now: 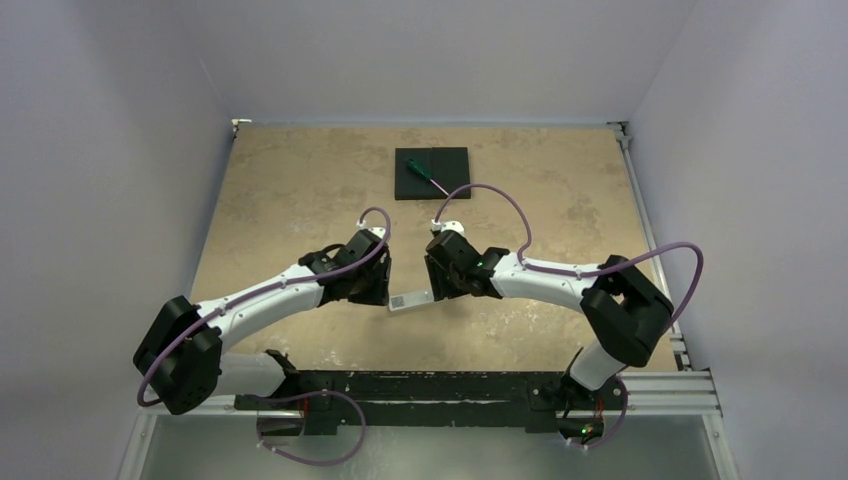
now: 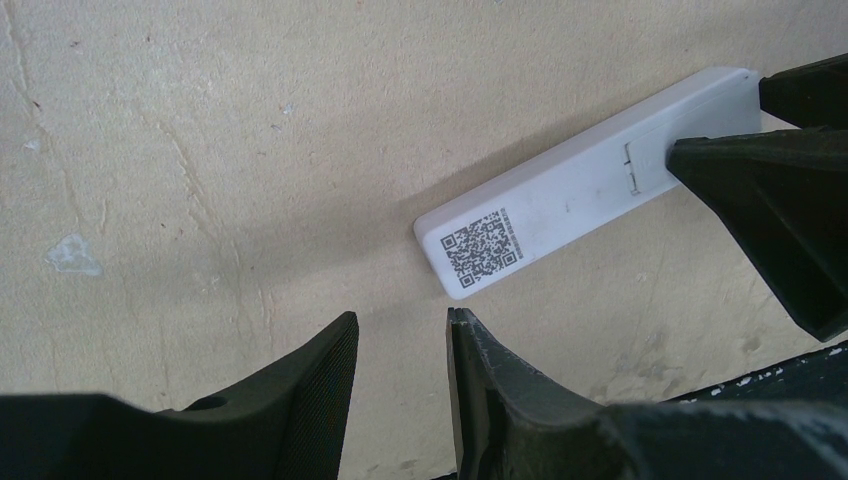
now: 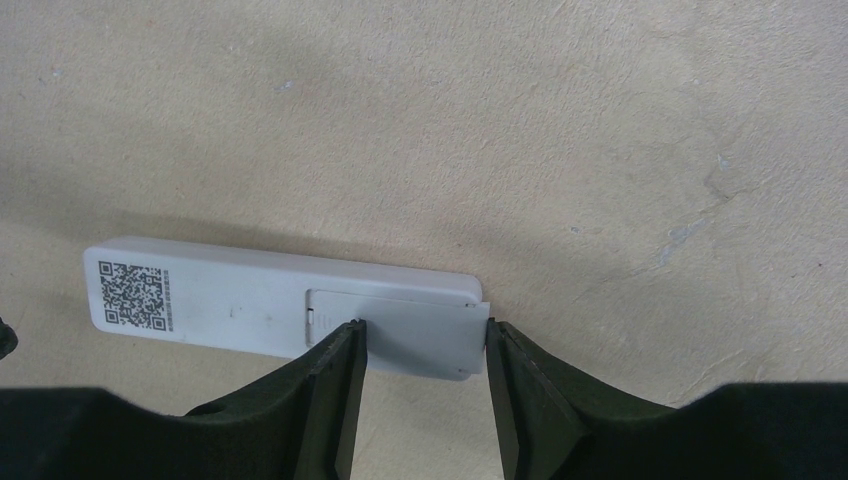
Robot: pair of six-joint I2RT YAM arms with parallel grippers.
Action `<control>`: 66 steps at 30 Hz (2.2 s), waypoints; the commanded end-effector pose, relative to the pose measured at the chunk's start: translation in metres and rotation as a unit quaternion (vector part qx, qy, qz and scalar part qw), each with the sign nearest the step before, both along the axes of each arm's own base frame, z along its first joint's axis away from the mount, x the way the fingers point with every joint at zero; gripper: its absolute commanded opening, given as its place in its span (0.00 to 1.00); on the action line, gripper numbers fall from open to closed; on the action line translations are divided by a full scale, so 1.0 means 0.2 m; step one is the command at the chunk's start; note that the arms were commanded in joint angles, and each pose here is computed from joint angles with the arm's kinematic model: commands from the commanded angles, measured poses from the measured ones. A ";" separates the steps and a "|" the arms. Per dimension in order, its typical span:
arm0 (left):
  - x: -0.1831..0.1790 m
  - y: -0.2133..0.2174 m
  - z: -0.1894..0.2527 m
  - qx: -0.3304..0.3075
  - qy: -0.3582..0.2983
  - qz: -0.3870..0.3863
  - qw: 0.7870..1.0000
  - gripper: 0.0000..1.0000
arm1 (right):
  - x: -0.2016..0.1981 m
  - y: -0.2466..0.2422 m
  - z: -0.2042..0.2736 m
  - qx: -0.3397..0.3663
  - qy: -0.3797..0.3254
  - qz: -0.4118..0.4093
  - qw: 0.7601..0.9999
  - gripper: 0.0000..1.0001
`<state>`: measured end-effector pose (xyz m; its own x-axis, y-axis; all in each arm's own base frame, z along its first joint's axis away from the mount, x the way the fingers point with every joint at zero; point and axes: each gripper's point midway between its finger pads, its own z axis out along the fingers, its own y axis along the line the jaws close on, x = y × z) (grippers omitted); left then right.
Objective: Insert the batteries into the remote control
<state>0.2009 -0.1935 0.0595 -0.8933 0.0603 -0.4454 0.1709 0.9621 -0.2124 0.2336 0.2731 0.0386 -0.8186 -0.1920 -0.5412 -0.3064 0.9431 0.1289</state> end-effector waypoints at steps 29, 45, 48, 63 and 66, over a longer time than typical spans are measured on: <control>0.03 -0.12 -0.11 -0.068 -0.003 0.011 0.998 0.41 | -0.07 0.10 -0.07 0.025 0.027 0.036 0.999 0.50; -0.02 -0.16 -0.20 -0.086 0.029 -0.001 0.996 0.40 | -0.14 0.20 -0.09 0.027 0.033 0.059 0.997 0.49; -0.03 -0.17 -0.20 -0.087 0.031 -0.002 0.996 0.40 | -0.14 0.19 -0.10 0.021 0.033 0.059 0.998 0.49; -0.02 -0.15 -0.19 -0.078 0.028 -0.005 0.997 0.39 | -0.09 0.09 0.01 -0.006 -0.005 0.030 1.000 0.61; -0.02 -0.15 -0.18 -0.075 0.027 -0.005 0.997 0.39 | -0.07 0.06 0.05 -0.009 -0.017 0.026 0.999 0.67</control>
